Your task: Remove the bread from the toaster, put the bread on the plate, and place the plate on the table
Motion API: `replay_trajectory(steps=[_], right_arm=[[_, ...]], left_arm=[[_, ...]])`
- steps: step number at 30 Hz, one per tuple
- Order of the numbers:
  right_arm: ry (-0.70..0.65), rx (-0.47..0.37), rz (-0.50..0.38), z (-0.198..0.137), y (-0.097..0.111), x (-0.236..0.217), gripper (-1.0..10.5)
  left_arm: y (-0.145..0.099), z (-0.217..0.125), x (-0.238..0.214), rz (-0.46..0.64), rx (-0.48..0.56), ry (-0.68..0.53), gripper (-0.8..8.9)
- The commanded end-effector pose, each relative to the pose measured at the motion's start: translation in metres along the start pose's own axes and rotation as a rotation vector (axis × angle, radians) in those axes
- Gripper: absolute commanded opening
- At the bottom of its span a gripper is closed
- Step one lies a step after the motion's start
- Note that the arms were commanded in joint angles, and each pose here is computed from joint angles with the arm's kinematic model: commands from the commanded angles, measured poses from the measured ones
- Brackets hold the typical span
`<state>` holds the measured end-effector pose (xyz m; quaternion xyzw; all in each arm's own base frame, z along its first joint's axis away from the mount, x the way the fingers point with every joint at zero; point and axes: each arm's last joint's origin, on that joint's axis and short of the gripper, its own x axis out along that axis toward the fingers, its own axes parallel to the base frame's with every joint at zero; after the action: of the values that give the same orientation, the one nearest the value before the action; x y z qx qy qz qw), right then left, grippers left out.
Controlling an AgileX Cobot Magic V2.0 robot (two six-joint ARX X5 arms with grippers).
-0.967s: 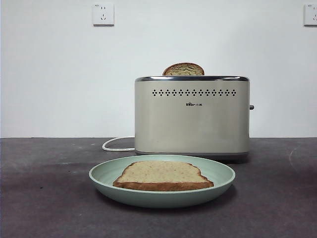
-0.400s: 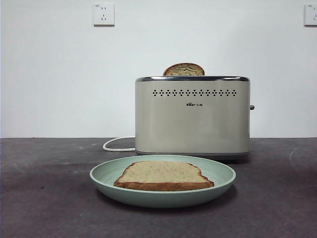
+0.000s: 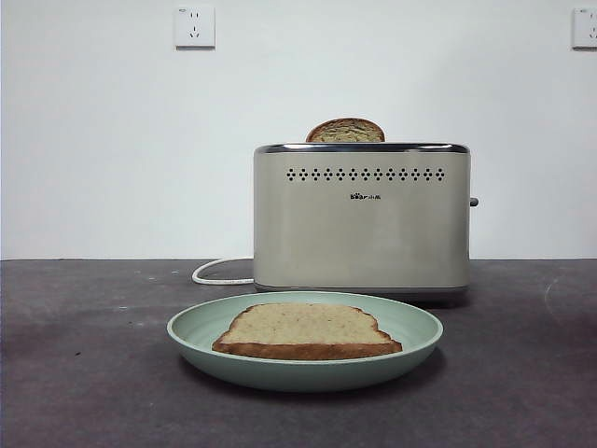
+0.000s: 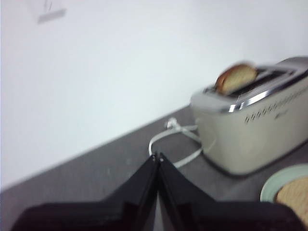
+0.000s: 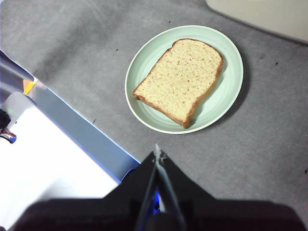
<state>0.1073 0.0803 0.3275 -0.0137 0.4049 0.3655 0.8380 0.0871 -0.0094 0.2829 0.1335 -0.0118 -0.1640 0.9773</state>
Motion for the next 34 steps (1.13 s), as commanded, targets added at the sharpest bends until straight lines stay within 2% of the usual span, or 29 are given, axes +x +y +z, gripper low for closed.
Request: replay_trajectory(steps=[1,7,16,34], right_arm=[[0.001,0.006,-0.002,-0.001,0.000,0.001,0.0],[0.001,0.006,-0.002,-0.001,0.000,0.001,0.0],[0.001,0.006,-0.002,-0.001,0.000,0.001,0.0],[0.001,0.006,-0.002,-0.001,0.000,0.001,0.0]], left_arm=[[-0.008,-0.040,0.004,0.049,-0.088,0.039,-0.04],[-0.019,-0.093,0.007,0.108,-0.172,0.127,-0.04],[-0.029,-0.131,0.009,0.120,-0.249,0.172,-0.04],[-0.029,-0.131,0.009,0.122,-0.267,0.166,-0.04]])
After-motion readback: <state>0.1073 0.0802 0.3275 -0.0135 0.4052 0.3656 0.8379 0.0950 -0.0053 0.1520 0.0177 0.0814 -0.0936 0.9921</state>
